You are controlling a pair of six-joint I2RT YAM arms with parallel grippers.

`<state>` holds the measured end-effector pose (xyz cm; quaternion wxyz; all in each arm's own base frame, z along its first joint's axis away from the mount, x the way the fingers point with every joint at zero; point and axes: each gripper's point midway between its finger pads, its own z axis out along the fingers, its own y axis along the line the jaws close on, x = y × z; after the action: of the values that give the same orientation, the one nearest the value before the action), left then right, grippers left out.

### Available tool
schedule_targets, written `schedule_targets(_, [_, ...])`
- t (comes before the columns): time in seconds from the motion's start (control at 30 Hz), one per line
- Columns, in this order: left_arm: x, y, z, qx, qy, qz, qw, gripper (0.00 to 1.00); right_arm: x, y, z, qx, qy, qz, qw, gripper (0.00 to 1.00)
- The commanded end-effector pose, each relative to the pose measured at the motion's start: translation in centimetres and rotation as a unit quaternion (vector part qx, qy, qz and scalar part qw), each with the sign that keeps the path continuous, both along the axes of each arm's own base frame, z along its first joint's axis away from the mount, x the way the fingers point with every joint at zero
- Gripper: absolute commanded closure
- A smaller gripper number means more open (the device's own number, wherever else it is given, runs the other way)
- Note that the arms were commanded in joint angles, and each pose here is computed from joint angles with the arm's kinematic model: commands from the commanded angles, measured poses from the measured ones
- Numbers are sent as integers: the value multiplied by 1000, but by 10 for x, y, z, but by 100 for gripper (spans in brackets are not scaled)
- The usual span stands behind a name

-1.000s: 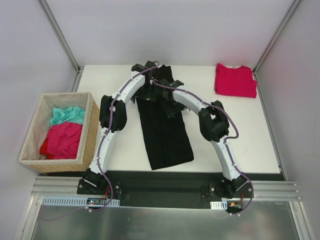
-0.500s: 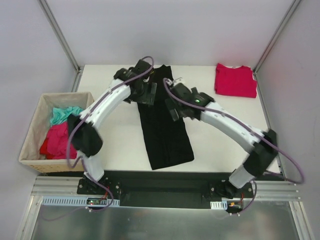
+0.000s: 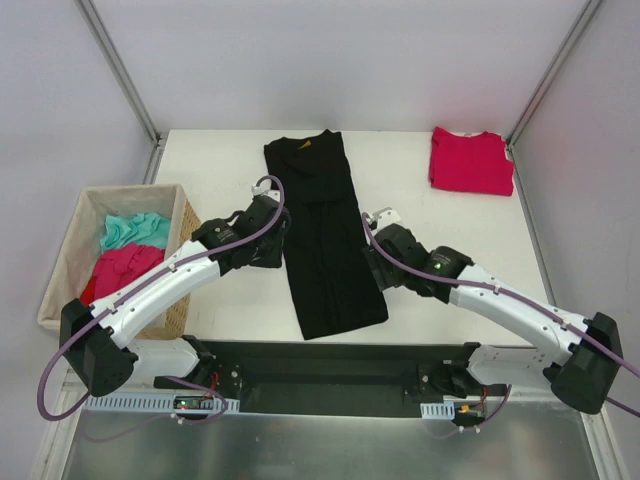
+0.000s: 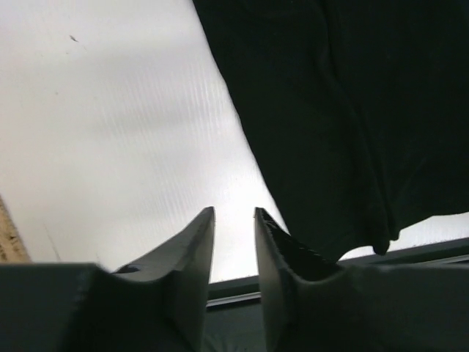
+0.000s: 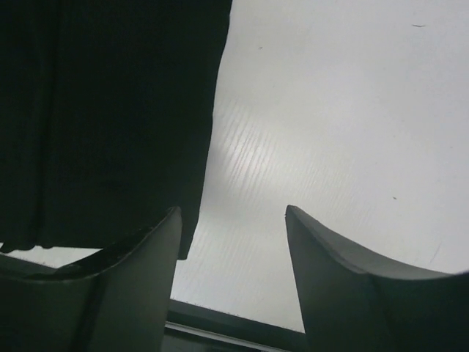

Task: Fold and stack the t-shirts

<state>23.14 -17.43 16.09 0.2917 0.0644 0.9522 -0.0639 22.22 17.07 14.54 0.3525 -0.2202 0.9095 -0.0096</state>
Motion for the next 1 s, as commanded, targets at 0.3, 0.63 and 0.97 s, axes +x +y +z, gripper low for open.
schedule_targets(0.3, [-42,-26,-26,-55,26,11,998,75,-48,14,-34,-51,-4,18,999,64])
schedule_targets(0.63, [-55,-69,-76,-1,86,-15,996,62,-62,48,-82,-108,19,53,993,42])
schedule_targets(0.97, [-59,-86,-104,10,117,-22,993,57,-58,56,-93,-110,17,58,992,43])
